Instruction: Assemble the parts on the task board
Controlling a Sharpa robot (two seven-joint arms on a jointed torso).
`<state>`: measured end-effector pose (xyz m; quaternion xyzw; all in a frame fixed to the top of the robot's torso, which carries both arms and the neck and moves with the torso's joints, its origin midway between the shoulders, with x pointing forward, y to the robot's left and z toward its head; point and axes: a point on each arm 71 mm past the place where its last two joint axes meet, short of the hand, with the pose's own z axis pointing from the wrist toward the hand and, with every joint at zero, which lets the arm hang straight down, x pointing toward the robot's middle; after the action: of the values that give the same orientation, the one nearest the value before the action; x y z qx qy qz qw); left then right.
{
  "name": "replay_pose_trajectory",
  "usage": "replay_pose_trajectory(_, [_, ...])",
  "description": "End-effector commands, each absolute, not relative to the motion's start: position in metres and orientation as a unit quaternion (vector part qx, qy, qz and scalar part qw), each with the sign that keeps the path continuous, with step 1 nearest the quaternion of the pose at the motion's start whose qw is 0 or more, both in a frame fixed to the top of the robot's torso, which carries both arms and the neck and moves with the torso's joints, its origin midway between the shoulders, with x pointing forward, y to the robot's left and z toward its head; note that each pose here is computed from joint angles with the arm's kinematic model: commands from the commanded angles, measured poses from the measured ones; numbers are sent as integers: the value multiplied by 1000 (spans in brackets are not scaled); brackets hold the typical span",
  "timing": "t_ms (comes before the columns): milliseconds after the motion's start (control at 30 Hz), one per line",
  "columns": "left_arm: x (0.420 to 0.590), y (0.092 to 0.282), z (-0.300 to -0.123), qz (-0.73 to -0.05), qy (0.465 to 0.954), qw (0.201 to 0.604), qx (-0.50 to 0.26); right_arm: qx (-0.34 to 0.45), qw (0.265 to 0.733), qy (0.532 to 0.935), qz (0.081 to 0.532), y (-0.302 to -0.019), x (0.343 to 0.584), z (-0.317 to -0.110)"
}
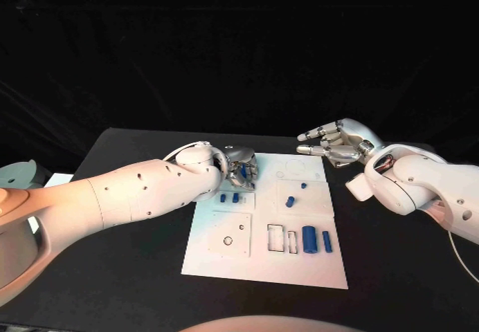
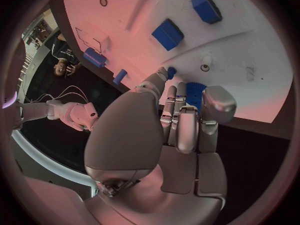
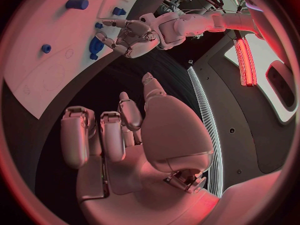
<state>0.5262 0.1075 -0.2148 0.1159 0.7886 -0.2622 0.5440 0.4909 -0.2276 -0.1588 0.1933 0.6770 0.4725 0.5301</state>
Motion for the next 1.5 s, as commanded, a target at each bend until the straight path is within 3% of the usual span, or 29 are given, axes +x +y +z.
replay_pose_trajectory(33, [526,106,-218,-251,797,535,127,187,525,679,478,-226,490,-159])
replay_pose_trajectory(1100, [524,101,-228,-248,809,516,131,186,523,680,479,-224,490,-159])
replay_pose_trajectory(1500, [524,105,-222,-278,788,540,96,185,523,680,479,-224,490,-159])
